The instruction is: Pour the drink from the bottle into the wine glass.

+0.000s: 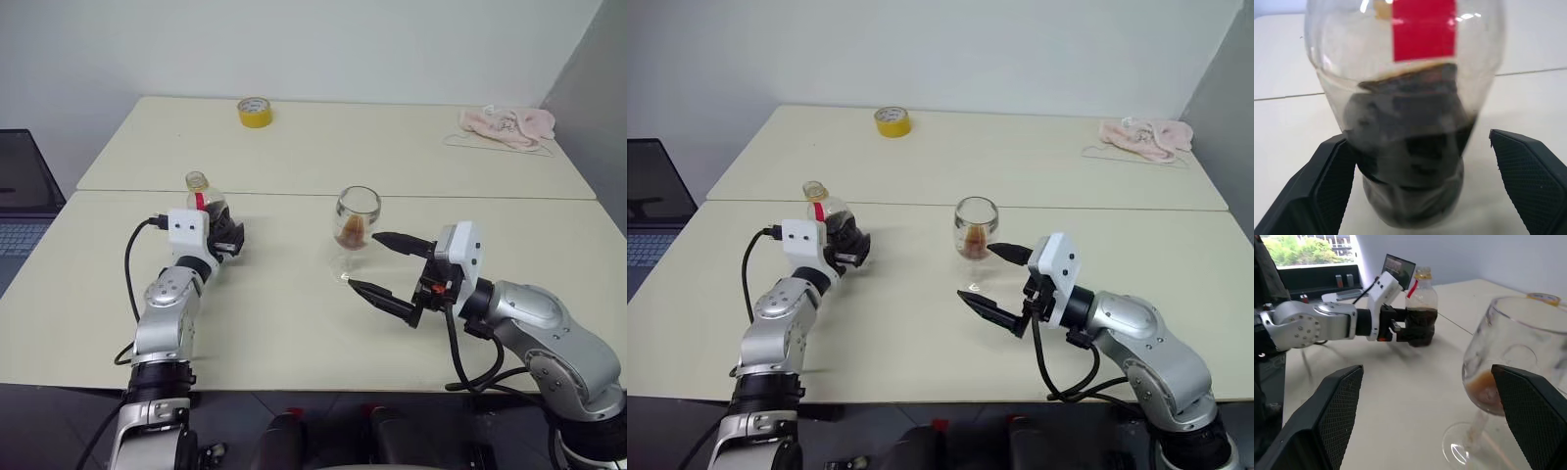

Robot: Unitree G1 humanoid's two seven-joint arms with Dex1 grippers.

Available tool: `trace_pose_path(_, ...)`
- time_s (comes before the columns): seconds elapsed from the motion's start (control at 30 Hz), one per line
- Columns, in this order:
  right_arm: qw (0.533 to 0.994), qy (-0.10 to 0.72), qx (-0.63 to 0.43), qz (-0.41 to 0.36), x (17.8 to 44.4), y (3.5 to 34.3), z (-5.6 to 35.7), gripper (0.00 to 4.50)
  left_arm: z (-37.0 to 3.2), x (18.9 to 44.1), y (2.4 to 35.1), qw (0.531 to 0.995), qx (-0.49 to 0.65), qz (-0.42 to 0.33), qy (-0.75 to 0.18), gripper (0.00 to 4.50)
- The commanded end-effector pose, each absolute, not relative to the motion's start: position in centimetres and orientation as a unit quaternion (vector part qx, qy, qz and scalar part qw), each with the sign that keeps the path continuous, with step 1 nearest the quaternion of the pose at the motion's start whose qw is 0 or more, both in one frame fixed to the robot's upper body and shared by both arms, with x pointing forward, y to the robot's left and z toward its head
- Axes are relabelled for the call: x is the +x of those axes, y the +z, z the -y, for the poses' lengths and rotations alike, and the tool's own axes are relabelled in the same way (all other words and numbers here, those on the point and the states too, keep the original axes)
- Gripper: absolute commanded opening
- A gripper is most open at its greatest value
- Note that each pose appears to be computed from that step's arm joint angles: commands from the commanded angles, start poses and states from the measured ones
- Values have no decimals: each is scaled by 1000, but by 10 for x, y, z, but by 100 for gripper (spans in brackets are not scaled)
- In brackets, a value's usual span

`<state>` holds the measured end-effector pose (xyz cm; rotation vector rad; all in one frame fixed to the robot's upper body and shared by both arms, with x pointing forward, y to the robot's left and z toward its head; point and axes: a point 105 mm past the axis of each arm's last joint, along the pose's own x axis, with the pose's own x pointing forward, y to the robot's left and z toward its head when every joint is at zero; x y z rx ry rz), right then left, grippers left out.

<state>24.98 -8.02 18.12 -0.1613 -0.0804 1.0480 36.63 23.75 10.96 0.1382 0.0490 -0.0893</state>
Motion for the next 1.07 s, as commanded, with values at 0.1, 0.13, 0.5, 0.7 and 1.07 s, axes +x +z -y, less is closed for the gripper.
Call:
trace_pose_path(0.1,877,464,-109,62,246,187,101,450,-245,336,125,993,102,2,-59,446)
trace_pose_path(0.13,880,458,-109,59,246,185,104,450,-245,330,124,993,103,1,-61,446)
trace_pose_path(0.5,976,208,-24,56,264,129,150,450,-224,300,114,1000,10,-17,-17,446)
trace_pose_path(0.7,988,146,-42,38,261,100,177,450,-237,288,107,996,61,-36,60,446)
trace_pose_path(1.07,983,158,-64,70,267,95,175,450,-229,274,108,998,57,25,31,446)
